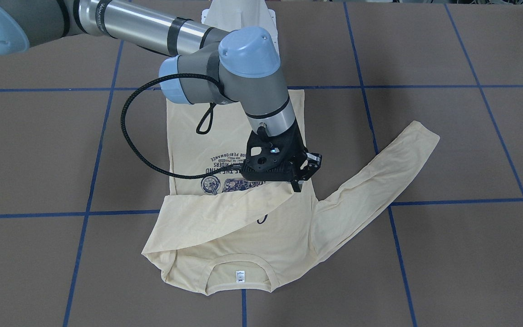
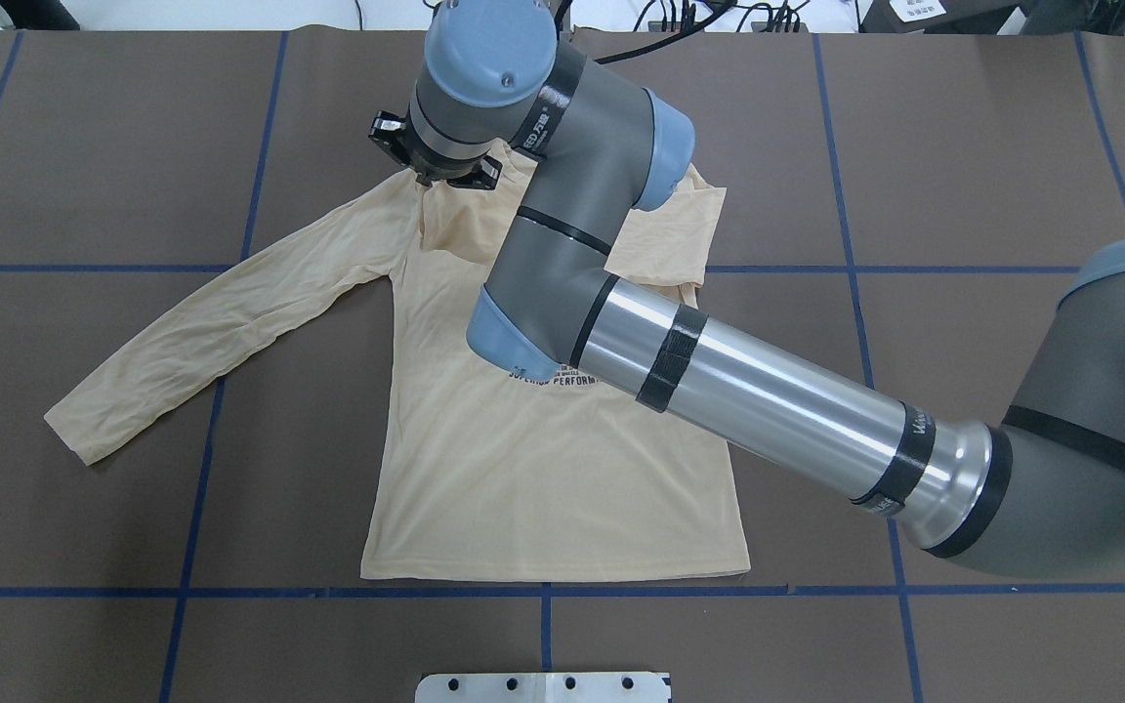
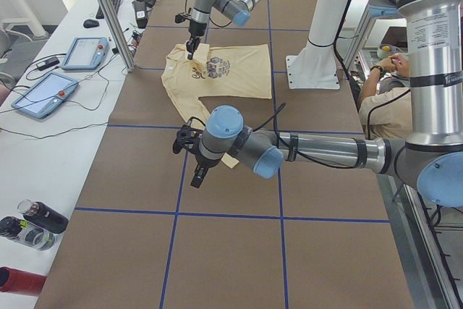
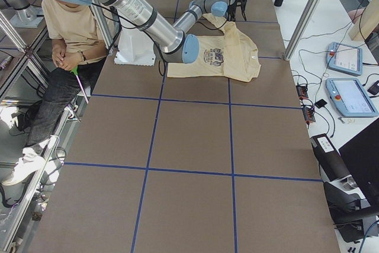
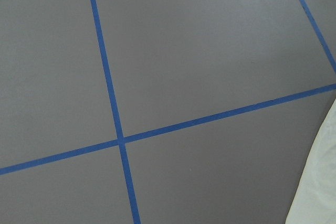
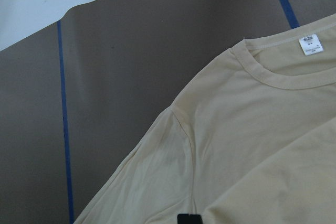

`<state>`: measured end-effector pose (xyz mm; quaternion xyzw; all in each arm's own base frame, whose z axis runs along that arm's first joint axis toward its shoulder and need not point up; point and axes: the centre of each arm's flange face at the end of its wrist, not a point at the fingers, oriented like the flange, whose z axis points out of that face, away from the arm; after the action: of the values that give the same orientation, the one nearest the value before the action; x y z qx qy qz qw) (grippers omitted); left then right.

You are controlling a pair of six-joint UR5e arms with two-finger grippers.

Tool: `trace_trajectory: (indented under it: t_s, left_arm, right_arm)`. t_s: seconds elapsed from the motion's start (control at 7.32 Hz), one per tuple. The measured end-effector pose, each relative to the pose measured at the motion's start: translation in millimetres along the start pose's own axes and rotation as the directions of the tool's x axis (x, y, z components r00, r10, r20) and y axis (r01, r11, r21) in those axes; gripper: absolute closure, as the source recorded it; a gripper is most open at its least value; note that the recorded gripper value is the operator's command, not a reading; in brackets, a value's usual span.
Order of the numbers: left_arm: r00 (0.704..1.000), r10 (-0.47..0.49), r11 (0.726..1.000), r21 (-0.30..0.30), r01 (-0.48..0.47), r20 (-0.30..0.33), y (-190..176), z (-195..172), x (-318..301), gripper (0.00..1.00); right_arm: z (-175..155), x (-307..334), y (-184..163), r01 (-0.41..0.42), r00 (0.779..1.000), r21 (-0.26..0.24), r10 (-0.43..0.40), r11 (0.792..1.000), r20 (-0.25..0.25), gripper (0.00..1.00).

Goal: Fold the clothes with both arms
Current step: 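Carry the grasped sleeve with the right gripper across the shirt toward the collar, then release the sleeve with the right gripper while the left gripper approaches the other cuff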

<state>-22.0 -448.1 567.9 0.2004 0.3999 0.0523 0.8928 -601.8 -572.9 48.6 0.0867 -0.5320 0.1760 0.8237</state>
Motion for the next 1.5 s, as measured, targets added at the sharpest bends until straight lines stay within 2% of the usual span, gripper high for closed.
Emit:
trace_trajectory:
  t_s: [0.27,0.68,0.82,0.96,1.09,1.5]
  left_arm:
    - [1.000,0.002,1.000,0.003,-0.002,0.000,-0.5,-1.0,0.9,0.00]
    - [1.000,0.008,1.000,0.009,-0.008,-0.001,-2.1,-3.8,3.7,0.00]
    - [1.000,0.008,1.000,0.010,-0.008,-0.001,-2.3,-4.2,4.1,0.00]
    - [1.000,0.008,1.000,0.010,-0.008,-0.001,-2.4,-4.3,4.2,0.00]
    - [1.000,0.007,1.000,0.010,-0.007,-0.001,-2.4,-4.3,4.1,0.00]
    - [1.000,-0.005,1.000,-0.002,0.005,-0.011,-3.0,0.8,5.8,0.00]
  right_arm:
    - [27.1,-6.2,3.3,0.012,1.000,0.007,-0.012,1.000,0.018,1.00]
    - [42.1,-21.4,17.1,0.022,1.000,0.019,-0.022,1.000,0.021,1.00]
    - [44.2,-22.8,21.3,0.024,0.999,0.022,-0.025,0.999,0.020,0.84]
    - [45.7,-24.4,25.0,0.026,0.999,0.023,-0.027,0.999,0.019,0.20]
    - [46.9,-26.0,28.5,0.028,0.999,0.022,-0.028,0.999,0.019,0.02]
    - [35.6,-40.6,29.3,0.013,0.999,0.024,-0.014,1.000,0.042,0.01]
